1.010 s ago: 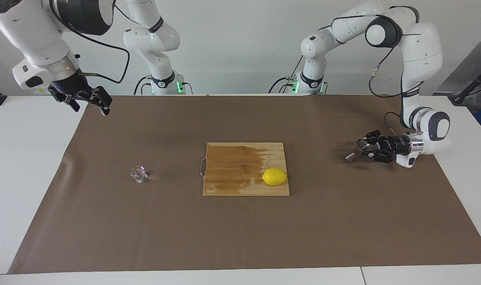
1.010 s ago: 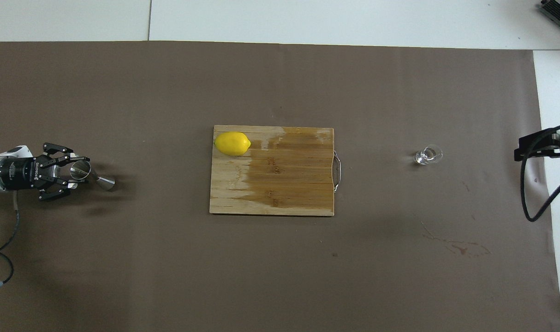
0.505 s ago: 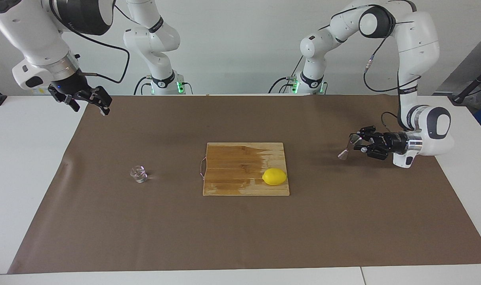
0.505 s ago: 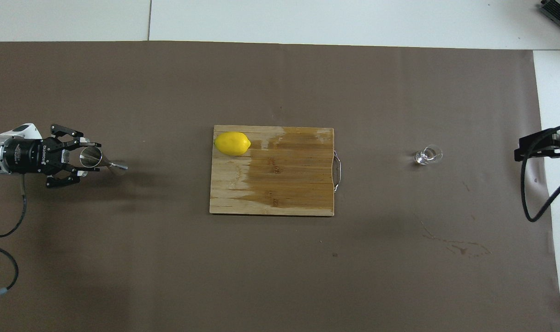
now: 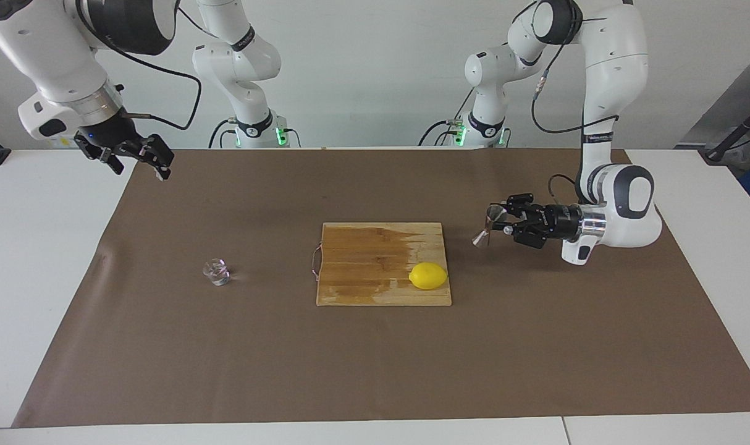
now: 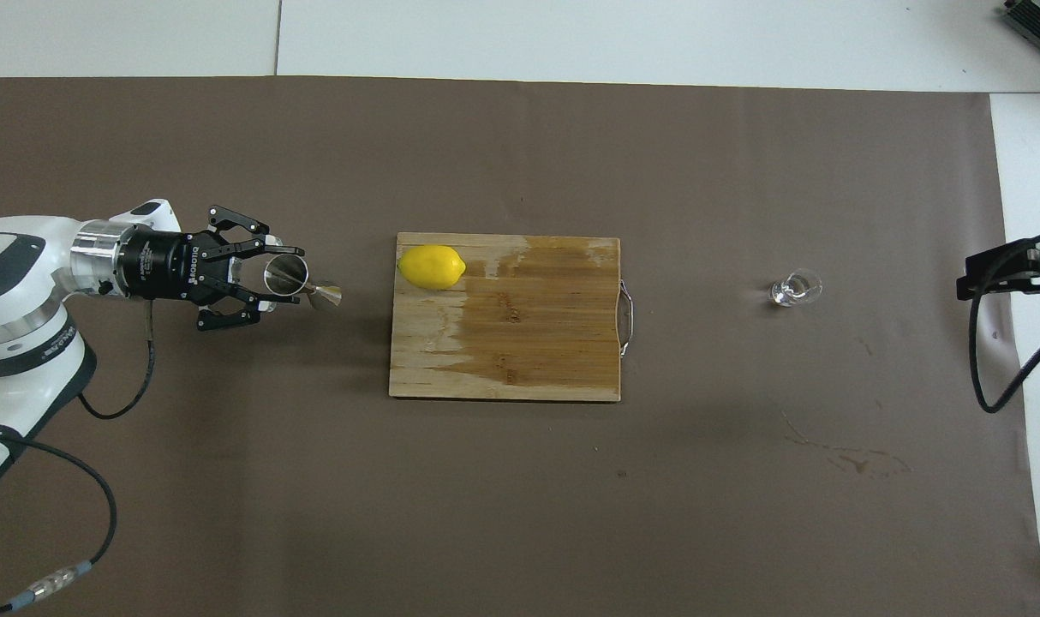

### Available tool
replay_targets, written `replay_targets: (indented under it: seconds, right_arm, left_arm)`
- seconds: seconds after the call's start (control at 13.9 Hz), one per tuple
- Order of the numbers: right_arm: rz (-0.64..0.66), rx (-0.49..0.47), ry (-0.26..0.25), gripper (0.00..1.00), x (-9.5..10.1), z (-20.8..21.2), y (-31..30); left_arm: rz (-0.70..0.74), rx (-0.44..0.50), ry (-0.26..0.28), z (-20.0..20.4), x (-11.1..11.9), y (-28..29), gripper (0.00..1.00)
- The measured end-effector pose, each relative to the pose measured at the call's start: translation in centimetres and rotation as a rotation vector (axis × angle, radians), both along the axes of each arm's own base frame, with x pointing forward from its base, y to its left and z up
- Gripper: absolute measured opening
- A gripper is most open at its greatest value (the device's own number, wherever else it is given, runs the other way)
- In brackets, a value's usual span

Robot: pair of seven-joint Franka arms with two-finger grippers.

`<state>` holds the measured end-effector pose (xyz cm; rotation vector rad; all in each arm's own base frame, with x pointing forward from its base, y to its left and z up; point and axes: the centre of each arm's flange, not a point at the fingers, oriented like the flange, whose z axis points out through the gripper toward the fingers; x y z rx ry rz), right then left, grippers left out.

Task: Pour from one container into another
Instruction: 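Carry the metal cup with the left gripper onto the wooden board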

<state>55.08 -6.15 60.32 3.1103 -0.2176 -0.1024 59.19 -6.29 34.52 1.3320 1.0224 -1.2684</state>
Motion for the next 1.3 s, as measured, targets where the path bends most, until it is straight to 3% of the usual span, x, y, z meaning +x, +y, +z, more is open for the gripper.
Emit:
replay_targets:
  seconds: [0.79,1.3]
  right_arm:
    - [0.000,0.000,0.001,1.00,0.0,-0.1,0.0]
    - [0.000,-0.001,0.004,1.00,0.0,-0.2,0.0]
  left_arm:
    - [0.056,0.025,0.058,-0.5,-4.3,-16.6,0.51]
    - [0.108,0.036,0.052,-2.6,-4.7,-19.6,0.51]
